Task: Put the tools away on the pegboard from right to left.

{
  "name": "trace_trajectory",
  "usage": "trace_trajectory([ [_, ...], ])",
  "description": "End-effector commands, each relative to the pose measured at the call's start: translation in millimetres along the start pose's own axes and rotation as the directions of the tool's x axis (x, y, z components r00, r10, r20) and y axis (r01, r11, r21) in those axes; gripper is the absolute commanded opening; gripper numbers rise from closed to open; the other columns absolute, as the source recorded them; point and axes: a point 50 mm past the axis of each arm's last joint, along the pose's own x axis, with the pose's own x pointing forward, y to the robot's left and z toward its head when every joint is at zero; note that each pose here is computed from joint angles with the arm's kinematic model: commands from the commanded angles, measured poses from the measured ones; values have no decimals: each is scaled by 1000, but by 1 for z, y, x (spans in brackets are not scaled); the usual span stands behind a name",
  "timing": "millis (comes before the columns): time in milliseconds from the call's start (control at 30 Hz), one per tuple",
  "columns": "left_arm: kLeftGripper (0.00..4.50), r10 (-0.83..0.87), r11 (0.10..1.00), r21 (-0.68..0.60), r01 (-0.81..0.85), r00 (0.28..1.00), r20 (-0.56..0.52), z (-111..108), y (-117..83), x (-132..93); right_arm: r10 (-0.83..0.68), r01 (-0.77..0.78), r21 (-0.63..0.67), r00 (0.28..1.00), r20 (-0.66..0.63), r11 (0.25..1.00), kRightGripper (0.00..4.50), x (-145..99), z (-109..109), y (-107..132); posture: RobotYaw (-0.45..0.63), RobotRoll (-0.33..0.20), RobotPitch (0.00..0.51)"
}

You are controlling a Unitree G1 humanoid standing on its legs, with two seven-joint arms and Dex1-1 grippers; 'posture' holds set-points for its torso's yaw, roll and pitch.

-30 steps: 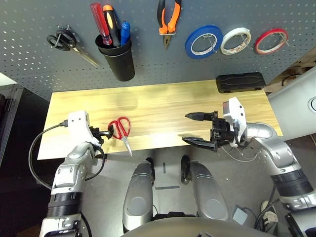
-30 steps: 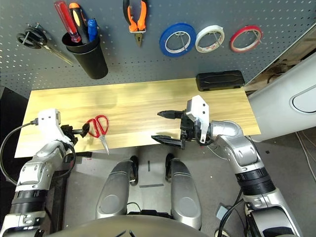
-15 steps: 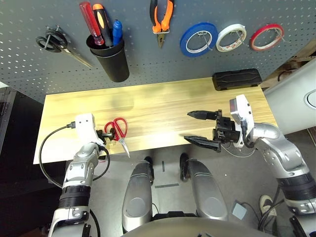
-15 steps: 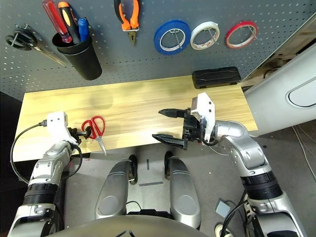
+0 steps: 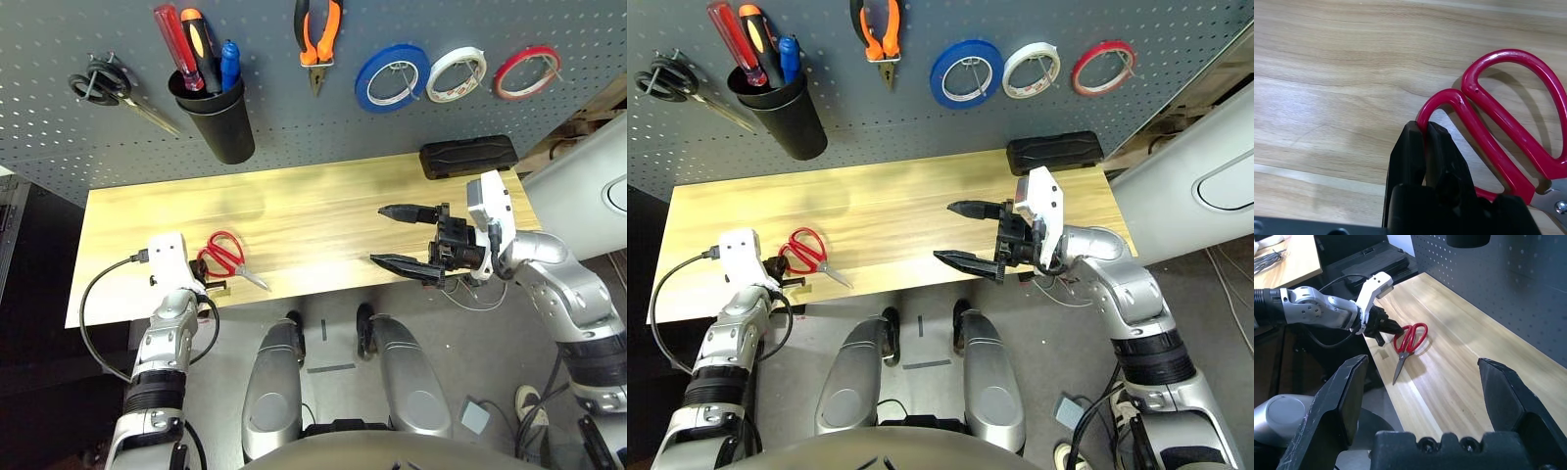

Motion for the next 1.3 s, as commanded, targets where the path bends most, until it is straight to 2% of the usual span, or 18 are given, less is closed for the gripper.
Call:
trace_trajectory([
  [33, 9, 11, 1000, -20, -11, 1000, 0, -1, 5, -7, -13, 13, 0, 1000, -11, 1000, 4500, -6, -3, -3, -9, 0, 264],
  [333, 9, 61, 998, -27, -57, 981, 182, 46, 30, -33, 7, -6, -10, 999, 53, 1000, 4500, -9, 2, -12, 52, 0, 224],
  [600, 9, 68, 998, -13, -67, 957, 281, 76, 41, -45, 25, -24, -13, 996, 86, 1000, 4500, -13, 7, -20, 74, 0, 192],
  [700, 9, 54, 998, -3, -57, 926, 374, 94, 42, -50, 30, -28, -22, 994, 103, 999, 4500, -16, 11, -22, 76, 0, 188],
  [933, 9, 64, 996, 22, -86, 868, 492, 118, 51, -66, 51, -47, -32, 988, 143, 998, 4500, -25, 21, -23, 74, 0, 185],
  [1067, 9, 68, 993, 32, -110, 794, 604, 133, 59, -81, 65, -59, -45, 986, 155, 997, 4500, -33, 31, -24, 75, 0, 186],
  [1167, 9, 39, 992, 61, -109, 731, 681, 139, 62, -95, 78, -70, -59, 986, 146, 996, 4500, -40, 38, -26, 75, 0, 185],
  [1300, 9, 56, 990, 47, -130, 688, 724, 143, 64, -103, 88, -77, -75, 983, 163, 994, 4500, -46, 47, -28, 81, 0, 182],
])
